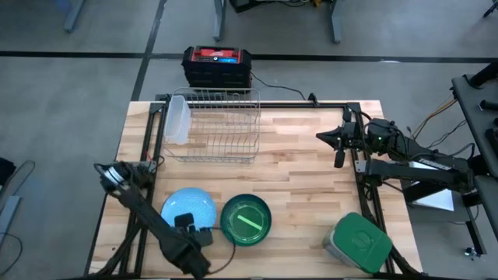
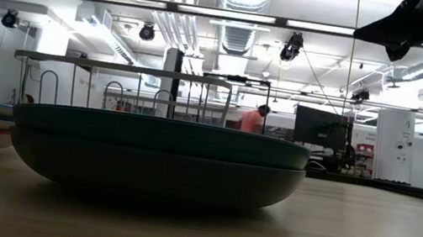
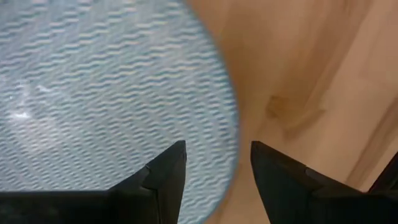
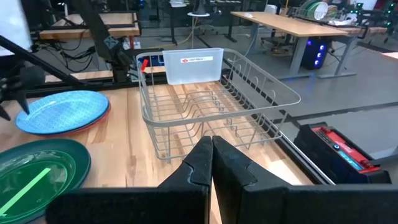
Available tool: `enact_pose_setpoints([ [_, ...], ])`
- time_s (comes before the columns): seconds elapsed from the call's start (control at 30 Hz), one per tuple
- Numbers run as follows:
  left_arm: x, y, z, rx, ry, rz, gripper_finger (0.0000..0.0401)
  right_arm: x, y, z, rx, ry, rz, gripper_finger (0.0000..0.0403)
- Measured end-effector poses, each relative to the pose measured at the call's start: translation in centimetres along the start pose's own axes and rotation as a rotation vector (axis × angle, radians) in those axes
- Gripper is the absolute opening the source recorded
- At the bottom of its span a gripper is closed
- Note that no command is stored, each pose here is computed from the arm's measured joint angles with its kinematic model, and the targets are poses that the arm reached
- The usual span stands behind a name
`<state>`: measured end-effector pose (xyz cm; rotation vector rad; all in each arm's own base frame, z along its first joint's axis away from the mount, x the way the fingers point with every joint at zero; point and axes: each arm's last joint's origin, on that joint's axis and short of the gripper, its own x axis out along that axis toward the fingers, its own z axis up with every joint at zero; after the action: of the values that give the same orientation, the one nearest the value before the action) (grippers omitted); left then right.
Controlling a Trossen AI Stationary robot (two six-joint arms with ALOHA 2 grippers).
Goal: Sort dishes
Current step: Put the light blue patterned plate into the dish rack
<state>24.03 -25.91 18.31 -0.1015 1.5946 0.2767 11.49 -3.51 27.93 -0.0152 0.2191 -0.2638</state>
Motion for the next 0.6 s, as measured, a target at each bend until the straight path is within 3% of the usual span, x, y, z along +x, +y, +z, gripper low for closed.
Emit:
enact_pose_setpoints([
  [0.17,1.3,-1.3,0.0,-0.003,0.039,0.034,0.0170,0.0,0.0,0.0,0.000,0.000,0.000,0.0000],
  [0.4,2.1,-1.0,-0.4,-0.022,0.059,0.096,0.0166,0.0,0.0,0.0,-0.001,0.000,0.001,0.0000],
  [0.6,1.8,-0.9,-0.4,-0.035,0.027,0.107,0.0133,0.0,0.0,-0.1,-0.001,0.003,0.002,0.0000],
])
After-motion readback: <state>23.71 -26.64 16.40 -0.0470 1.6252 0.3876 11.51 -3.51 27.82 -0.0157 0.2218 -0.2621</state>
